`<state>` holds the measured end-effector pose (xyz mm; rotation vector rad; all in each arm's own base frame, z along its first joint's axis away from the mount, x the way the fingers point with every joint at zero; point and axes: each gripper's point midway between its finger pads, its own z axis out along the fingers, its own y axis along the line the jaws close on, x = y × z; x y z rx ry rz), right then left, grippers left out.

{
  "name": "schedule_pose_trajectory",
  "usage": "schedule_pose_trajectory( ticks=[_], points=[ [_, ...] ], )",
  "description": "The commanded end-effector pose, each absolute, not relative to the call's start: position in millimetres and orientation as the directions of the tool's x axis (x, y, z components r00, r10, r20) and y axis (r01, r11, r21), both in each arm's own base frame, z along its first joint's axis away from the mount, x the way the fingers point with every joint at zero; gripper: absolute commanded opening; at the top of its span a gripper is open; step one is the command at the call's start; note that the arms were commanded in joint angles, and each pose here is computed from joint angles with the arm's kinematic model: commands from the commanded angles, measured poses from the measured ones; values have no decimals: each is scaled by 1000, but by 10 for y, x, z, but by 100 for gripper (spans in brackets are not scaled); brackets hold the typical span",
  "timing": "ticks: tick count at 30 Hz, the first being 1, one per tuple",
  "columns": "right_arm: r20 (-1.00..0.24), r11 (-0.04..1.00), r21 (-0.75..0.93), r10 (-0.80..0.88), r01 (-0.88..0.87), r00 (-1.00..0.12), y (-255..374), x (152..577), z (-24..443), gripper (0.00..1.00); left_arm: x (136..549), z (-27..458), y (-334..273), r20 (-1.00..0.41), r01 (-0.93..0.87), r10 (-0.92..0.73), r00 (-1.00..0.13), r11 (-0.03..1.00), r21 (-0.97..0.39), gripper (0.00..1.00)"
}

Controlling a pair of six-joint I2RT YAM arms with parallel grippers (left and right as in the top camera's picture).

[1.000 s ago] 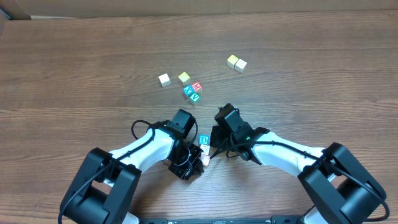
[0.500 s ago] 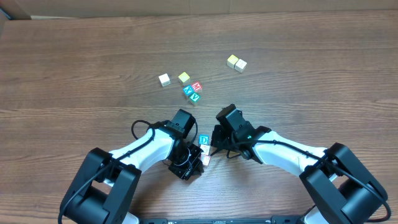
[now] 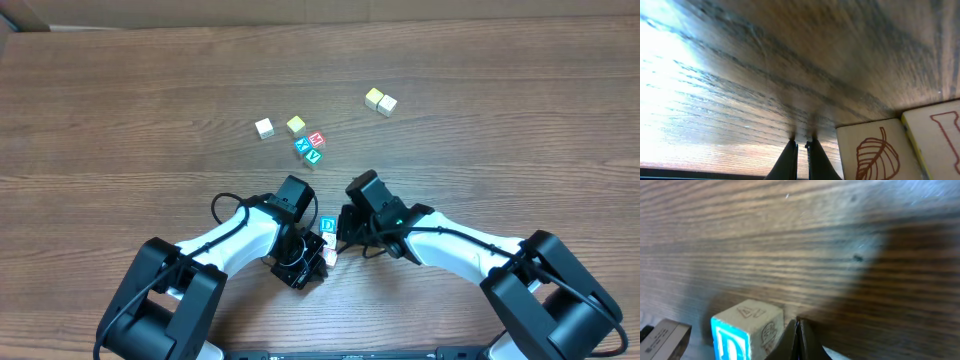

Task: Flip 3 blocks
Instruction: 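Hold the tilted row steady between the left and right grippers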

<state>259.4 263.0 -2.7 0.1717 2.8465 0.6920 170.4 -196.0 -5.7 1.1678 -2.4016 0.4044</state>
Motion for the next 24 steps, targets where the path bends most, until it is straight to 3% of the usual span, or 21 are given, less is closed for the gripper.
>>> schedule_pose_trajectory(
  ticks=[1, 24],
  points=[
    [-106, 905, 416, 145, 89, -984, 2531, 2379, -254, 4, 1579, -223, -1852, 476, -800, -706, -525, 600, 8, 4],
    [-129, 894, 447, 110, 41, -986, 2637, 2389, -211, 4, 1579, -223, -1852, 476, -800, -706, -525, 600, 8, 4]
  ],
)
